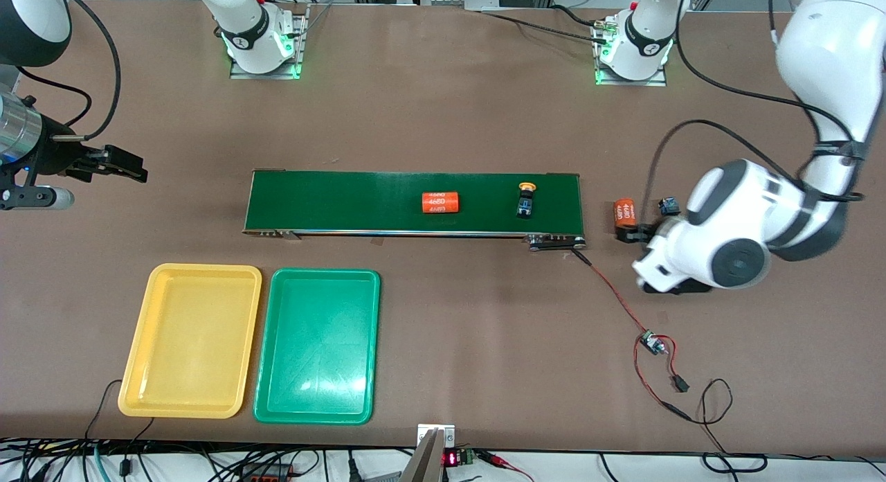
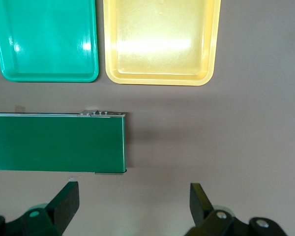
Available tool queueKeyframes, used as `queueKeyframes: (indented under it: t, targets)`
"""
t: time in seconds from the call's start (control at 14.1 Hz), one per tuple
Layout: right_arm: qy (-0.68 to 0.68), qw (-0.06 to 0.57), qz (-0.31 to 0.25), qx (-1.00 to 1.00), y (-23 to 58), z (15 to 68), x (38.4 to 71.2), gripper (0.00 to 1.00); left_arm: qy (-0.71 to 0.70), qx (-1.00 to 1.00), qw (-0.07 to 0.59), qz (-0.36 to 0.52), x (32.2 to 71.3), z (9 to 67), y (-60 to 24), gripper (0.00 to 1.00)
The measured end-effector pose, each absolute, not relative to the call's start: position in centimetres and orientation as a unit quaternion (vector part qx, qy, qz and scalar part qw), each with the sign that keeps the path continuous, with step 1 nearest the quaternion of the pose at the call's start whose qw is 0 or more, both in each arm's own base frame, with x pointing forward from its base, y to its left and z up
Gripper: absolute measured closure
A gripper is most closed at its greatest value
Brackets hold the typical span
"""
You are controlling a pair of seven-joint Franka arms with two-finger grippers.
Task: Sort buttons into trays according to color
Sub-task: 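Move the left gripper back to the next push button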
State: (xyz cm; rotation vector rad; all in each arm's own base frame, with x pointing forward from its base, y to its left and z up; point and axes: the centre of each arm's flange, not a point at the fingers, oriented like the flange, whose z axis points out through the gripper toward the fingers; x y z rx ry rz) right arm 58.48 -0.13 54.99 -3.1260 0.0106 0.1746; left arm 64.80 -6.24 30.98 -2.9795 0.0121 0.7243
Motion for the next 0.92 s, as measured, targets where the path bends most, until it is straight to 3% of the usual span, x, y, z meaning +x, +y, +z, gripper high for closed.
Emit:
queueKeyframes:
  t: [0.14,0.43,0.92]
  targets:
    - [0.003,0.005,0.056,-0.998,-0.1,55.0,58.5,0.0,0.078,-0.968,0.038,0.236,65.3,30.2,-0.8,0.0]
    - [0.004,0.005,0.056,-0.998,-0.2,55.0,58.5,0.0,0.225,-0.946,0.011,0.233,65.6,30.8,1.8,0.0]
    - [0.007,0.005,0.056,-0.998,-0.6,55.0,58.5,0.0,0.248,-0.941,-0.008,0.229,65.4,31.1,6.5,0.0]
